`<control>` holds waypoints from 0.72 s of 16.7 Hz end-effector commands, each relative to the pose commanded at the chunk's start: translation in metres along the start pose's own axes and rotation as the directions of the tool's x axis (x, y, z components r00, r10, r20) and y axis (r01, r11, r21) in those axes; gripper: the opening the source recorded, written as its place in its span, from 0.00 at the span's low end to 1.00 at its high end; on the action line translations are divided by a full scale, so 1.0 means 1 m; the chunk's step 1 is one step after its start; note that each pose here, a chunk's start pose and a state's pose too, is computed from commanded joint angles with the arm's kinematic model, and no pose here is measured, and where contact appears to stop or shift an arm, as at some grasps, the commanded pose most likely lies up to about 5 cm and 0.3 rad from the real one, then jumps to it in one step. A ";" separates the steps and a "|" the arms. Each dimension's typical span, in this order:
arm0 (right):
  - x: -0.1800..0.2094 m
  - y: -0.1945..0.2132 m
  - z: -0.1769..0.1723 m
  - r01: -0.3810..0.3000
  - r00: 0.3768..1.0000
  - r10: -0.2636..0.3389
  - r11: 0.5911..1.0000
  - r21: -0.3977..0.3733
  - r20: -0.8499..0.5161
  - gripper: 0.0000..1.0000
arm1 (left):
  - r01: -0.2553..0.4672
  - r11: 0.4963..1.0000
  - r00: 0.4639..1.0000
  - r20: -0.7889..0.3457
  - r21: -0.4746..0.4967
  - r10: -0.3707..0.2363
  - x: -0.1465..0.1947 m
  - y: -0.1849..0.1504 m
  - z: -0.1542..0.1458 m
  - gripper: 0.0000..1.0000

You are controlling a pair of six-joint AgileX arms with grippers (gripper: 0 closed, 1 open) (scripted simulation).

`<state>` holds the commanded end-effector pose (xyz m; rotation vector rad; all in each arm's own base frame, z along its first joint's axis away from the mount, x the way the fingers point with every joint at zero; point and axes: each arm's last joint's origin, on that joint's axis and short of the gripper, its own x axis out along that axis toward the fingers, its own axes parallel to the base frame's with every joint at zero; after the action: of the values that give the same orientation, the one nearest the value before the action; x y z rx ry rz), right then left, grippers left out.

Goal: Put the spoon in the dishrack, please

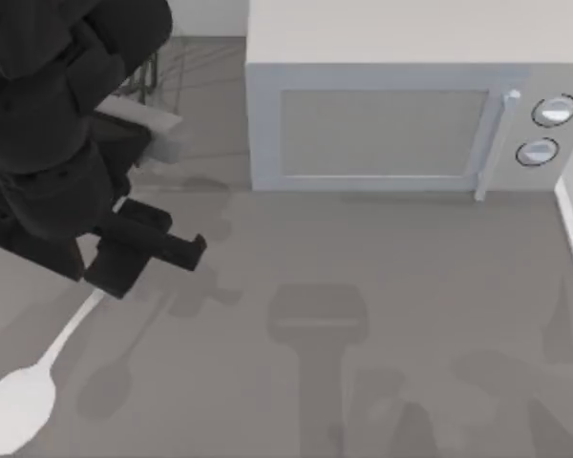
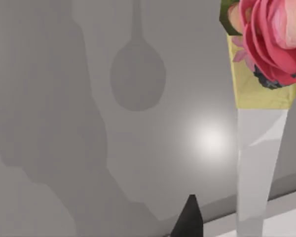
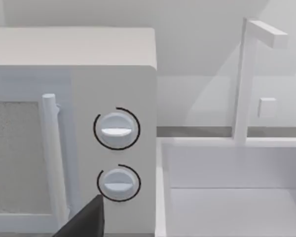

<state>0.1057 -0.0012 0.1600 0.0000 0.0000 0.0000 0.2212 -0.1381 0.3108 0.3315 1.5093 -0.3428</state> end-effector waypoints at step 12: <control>0.000 0.000 0.000 0.000 1.000 0.000 1.000 0.000 0.000 1.00 | 0.062 0.993 0.963 0.269 -0.098 -0.034 -0.017 0.035 -0.004 0.00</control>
<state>0.1057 -0.0012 0.1600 0.0000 0.0000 0.0000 0.2318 -0.1044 0.3274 0.1569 1.2659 -0.3305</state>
